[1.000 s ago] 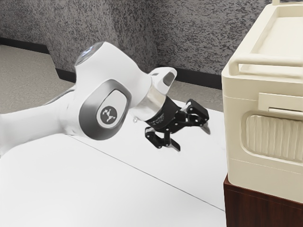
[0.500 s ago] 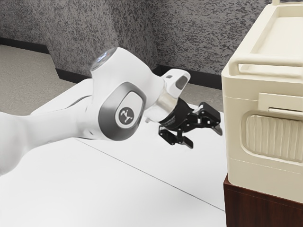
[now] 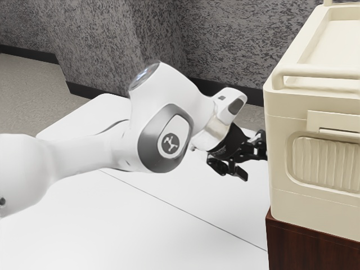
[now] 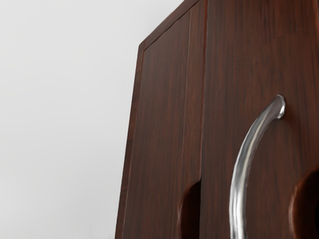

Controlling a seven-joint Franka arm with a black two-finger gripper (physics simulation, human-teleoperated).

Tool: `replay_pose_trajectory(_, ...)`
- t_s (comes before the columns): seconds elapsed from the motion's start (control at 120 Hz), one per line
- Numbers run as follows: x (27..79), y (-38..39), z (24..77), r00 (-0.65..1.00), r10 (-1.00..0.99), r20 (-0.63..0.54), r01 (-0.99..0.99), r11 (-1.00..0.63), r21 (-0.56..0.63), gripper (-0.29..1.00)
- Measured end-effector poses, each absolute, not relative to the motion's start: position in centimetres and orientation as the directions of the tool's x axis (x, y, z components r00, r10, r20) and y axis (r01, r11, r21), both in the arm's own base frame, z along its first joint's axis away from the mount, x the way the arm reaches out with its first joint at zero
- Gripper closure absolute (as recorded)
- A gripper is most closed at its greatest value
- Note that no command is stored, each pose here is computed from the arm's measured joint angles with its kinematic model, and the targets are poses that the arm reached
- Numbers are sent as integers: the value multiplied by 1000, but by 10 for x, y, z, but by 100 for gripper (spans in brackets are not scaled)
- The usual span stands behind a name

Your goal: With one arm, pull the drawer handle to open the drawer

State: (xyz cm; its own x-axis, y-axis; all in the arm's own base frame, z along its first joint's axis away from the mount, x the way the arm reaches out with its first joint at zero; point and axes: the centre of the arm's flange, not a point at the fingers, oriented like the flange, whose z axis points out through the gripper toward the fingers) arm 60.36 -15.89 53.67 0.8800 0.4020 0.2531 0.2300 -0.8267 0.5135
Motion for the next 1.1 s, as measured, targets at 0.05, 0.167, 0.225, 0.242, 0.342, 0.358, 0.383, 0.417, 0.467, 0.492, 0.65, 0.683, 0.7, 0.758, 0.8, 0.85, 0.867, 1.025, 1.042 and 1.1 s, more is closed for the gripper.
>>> replay_pose_trajectory(0.05, 604, -157, 536, 879, 401, 256, 228, -827, 513, 2)
replay_pose_trajectory(0.167, 606, -152, 536, 878, 401, 262, 225, -828, 513, 2)
replay_pose_trajectory(0.225, 606, -152, 536, 878, 399, 265, 222, -829, 513, 2)
replay_pose_trajectory(0.242, 606, -152, 536, 878, 398, 266, 221, -830, 513, 2)
replay_pose_trajectory(0.342, 607, -153, 533, 881, 391, 265, 216, -833, 510, 2)
replay_pose_trajectory(0.358, 607, -153, 532, 882, 390, 265, 215, -833, 509, 2)
replay_pose_trajectory(0.383, 608, -154, 531, 883, 388, 264, 215, -834, 508, 2)
replay_pose_trajectory(0.417, 608, -154, 529, 884, 387, 262, 215, -835, 507, 2)
replay_pose_trajectory(0.467, 609, -154, 527, 885, 386, 261, 215, -835, 506, 2)
replay_pose_trajectory(0.492, 609, -154, 526, 886, 385, 260, 216, -836, 505, 2)
replay_pose_trajectory(0.65, 611, -152, 522, 886, 386, 258, 218, -836, 503, 4)
replay_pose_trajectory(0.683, 611, -151, 522, 886, 386, 258, 218, -837, 502, 5)
replay_pose_trajectory(0.7, 611, -151, 522, 886, 386, 258, 219, -837, 502, 5)
replay_pose_trajectory(0.758, 611, -151, 522, 886, 385, 259, 218, -837, 501, 9)
replay_pose_trajectory(0.8, 611, -150, 523, 885, 386, 260, 217, -837, 501, 11)
replay_pose_trajectory(0.85, 611, -150, 523, 885, 385, 261, 217, -838, 501, 13)
replay_pose_trajectory(0.867, 611, -150, 523, 885, 386, 261, 218, -838, 500, 14)
replay_pose_trajectory(1.025, 611, -147, 523, 884, 387, 263, 219, -838, 499, 20)
replay_pose_trajectory(1.042, 611, -147, 523, 884, 387, 264, 219, -839, 499, 21)
replay_pose_trajectory(1.1, 611, -146, 524, 883, 386, 266, 217, -840, 497, 22)
